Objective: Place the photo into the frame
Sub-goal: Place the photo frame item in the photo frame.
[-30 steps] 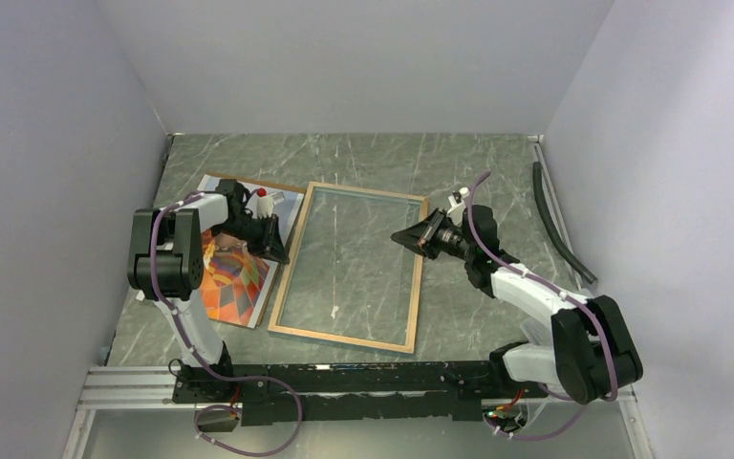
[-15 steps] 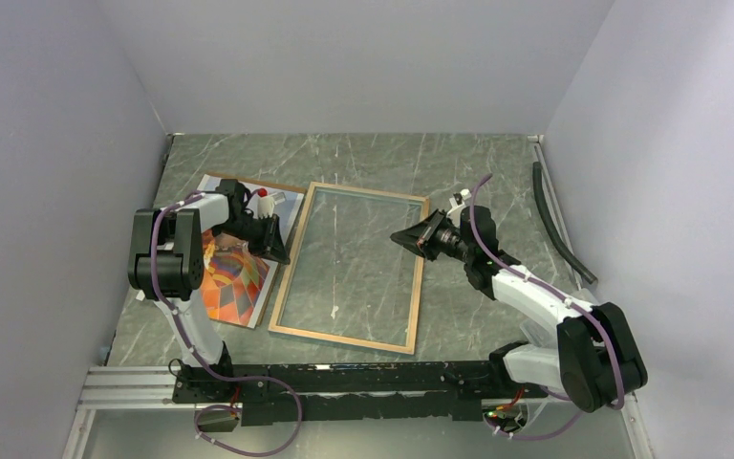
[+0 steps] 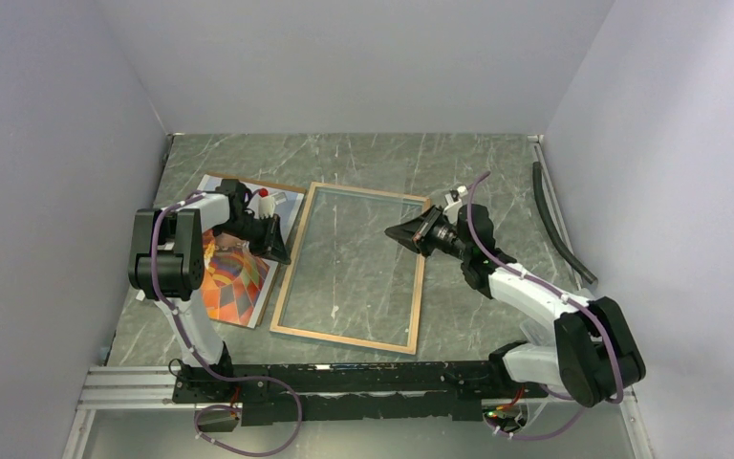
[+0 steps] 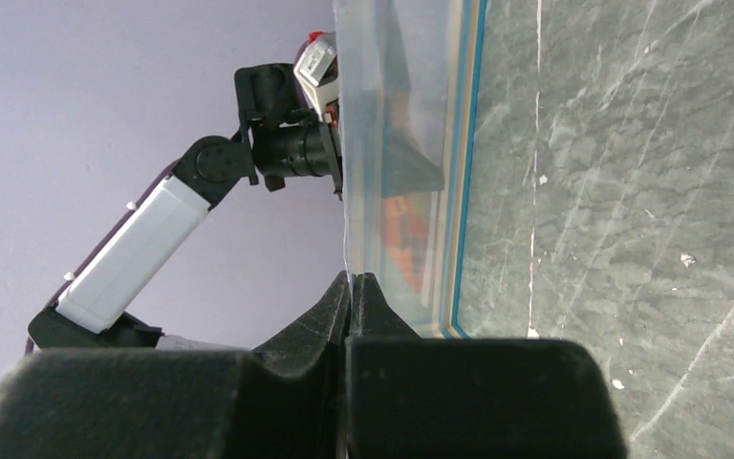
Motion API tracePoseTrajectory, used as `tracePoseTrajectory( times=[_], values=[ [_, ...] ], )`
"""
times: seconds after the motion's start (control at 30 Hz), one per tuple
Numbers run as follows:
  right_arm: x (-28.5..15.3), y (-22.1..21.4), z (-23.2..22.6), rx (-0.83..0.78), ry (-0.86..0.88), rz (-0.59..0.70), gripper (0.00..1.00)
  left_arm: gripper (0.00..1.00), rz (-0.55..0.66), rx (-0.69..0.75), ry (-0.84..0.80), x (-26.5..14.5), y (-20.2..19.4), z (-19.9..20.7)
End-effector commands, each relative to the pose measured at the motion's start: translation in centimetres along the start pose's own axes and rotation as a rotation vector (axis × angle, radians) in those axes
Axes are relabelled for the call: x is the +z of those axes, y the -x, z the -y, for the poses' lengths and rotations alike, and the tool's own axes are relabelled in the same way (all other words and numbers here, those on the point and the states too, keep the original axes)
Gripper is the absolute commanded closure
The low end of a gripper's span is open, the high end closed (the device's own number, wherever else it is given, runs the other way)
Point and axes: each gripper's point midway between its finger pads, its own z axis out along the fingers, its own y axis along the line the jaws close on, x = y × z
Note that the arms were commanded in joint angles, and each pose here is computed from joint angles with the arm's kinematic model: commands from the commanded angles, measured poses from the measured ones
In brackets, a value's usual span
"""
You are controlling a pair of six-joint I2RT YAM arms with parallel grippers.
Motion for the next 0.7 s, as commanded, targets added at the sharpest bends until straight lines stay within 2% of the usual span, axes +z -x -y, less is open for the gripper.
tracePoseTrajectory(
  times=[0.0,0.67],
  values=[
    [0.5,-0.2,-1.5,-0.018,0.062,-0.008,1.00,0.90,-0.012,0.028,-0.023,0.7,-0.2,0.8],
    [-1.0,-0.5,3.6,-0.085,-0.110,0.010,1.00,0.92,-0.016,0.024,-0.019,0.9,-0.3,0.6]
  ],
)
